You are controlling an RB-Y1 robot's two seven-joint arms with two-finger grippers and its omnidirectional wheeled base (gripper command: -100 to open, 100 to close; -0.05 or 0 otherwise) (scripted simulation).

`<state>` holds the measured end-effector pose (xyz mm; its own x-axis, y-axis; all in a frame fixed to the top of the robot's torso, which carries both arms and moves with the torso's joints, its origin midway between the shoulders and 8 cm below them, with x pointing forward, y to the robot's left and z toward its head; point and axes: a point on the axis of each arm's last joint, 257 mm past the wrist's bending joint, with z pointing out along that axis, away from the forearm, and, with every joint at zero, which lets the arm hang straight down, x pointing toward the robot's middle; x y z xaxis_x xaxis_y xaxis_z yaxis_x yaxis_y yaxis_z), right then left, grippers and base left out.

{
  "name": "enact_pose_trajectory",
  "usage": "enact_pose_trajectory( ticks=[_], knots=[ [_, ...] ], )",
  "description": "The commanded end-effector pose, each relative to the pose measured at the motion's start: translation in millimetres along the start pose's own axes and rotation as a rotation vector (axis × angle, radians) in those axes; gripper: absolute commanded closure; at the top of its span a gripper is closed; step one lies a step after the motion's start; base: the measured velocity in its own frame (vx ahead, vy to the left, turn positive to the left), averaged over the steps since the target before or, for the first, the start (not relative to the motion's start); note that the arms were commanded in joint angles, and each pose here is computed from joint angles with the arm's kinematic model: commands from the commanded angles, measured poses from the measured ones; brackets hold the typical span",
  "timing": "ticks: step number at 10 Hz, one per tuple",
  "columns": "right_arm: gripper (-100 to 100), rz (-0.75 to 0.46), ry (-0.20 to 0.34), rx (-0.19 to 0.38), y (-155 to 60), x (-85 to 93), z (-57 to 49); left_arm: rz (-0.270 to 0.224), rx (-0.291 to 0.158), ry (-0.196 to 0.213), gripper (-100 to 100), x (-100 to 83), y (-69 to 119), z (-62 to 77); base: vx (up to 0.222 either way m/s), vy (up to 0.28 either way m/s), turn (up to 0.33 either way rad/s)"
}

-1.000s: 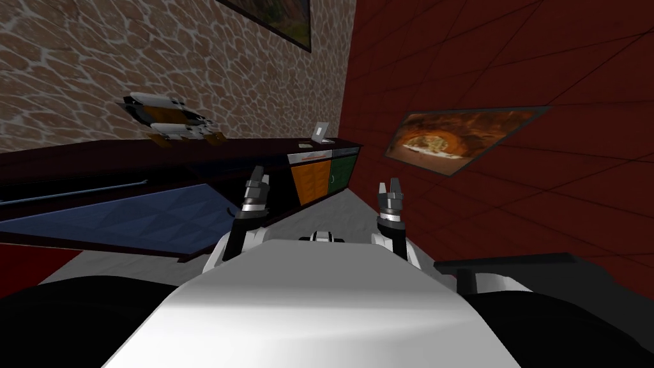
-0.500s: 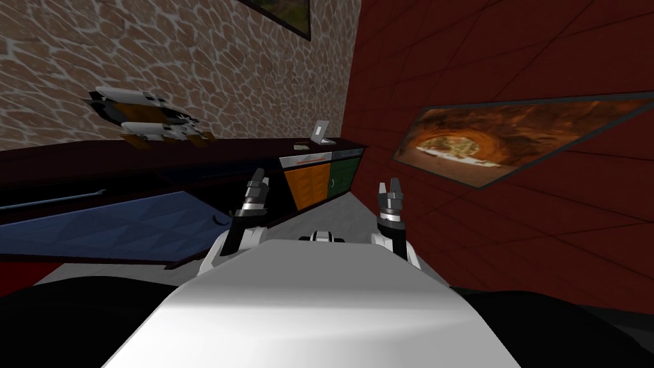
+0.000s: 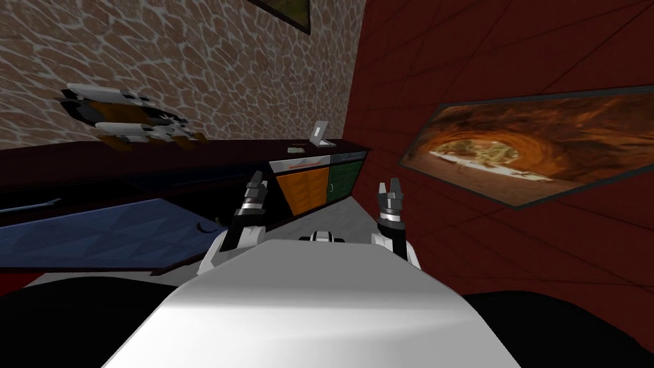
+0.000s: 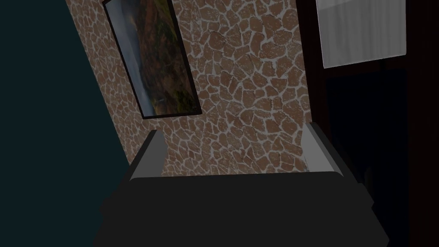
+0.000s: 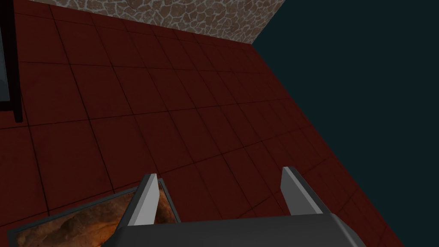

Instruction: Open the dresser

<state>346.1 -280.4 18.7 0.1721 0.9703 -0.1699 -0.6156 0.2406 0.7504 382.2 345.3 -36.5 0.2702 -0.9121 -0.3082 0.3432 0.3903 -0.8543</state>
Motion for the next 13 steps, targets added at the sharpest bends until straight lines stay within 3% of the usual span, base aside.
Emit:
enact_pose_trajectory(
  ticks=[1,5,8,13],
  knots=[
    [0,0.0,0.0,0.0,0,0.0,0.0,-0.012,-0.056,-0.008,-100,-9.1,20.0,1.1,0.261,-0.172,0.105],
    [0,0.0,0.0,0.0,0,0.0,0.0,-0.046,-0.14,-0.038,-100,-22.3,50.9,-0.5,0.213,-0.154,0.1],
    [0,0.0,0.0,0.0,0,0.0,0.0,-0.104,-0.218,-0.088,-100,-32.5,79.6,-7.0,0.233,-0.153,0.096],
    [0,0.0,0.0,0.0,0,0.0,0.1,-0.194,-0.28,-0.162,-100,-33.9,102.2,-19.1,0.112,-0.076,0.041]
  ],
)
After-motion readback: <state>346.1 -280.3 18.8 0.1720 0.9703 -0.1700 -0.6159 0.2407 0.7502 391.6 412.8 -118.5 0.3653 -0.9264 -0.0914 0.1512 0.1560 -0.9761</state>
